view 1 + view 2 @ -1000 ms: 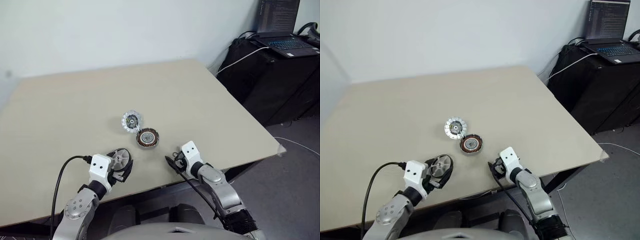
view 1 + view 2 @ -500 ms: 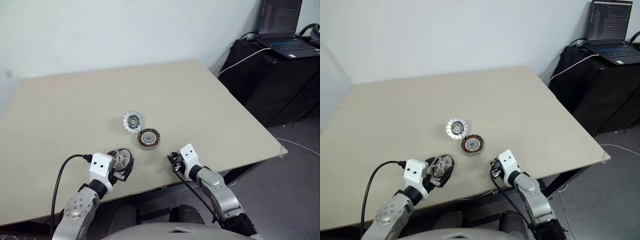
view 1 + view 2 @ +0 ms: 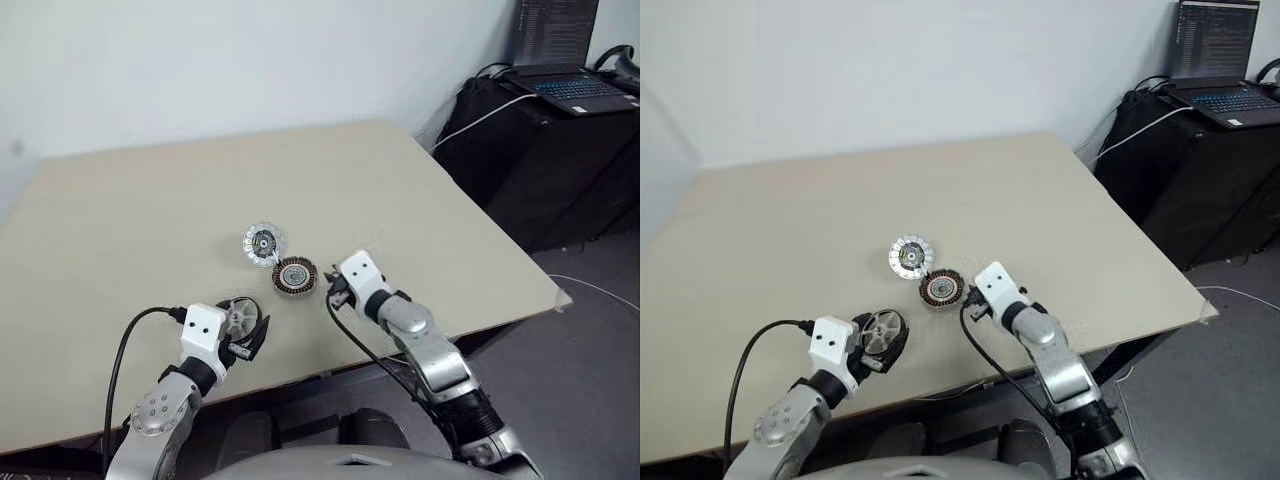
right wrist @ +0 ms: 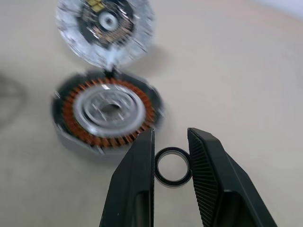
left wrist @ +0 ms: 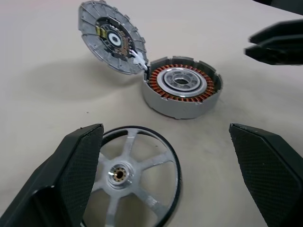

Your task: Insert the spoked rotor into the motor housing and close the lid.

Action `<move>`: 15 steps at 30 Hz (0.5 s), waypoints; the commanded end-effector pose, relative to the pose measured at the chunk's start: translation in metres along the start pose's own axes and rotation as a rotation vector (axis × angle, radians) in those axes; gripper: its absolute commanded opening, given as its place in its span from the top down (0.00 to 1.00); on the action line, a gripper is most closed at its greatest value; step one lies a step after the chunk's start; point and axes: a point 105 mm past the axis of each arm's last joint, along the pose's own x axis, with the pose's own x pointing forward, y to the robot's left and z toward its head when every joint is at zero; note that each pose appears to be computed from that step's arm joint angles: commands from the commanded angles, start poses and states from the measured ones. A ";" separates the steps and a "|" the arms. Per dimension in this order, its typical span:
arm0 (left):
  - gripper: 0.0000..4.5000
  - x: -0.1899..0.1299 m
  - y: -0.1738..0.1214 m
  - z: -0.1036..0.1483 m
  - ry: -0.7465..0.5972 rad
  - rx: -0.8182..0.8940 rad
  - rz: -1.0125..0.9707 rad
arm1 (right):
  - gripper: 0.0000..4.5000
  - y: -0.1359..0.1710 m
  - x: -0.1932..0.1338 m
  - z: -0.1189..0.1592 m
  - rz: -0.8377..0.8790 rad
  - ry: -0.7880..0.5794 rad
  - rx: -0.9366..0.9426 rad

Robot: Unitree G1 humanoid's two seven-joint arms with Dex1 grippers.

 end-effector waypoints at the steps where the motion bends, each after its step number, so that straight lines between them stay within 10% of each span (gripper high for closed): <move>1: 0.00 0.002 0.000 0.010 -0.052 0.006 -0.004 | 0.78 0.003 0.012 0.011 0.021 -0.022 -0.035; 15: 0.00 0.001 0.002 0.003 -0.054 -0.003 0.005 | 0.78 0.019 0.054 0.030 0.084 -0.071 -0.027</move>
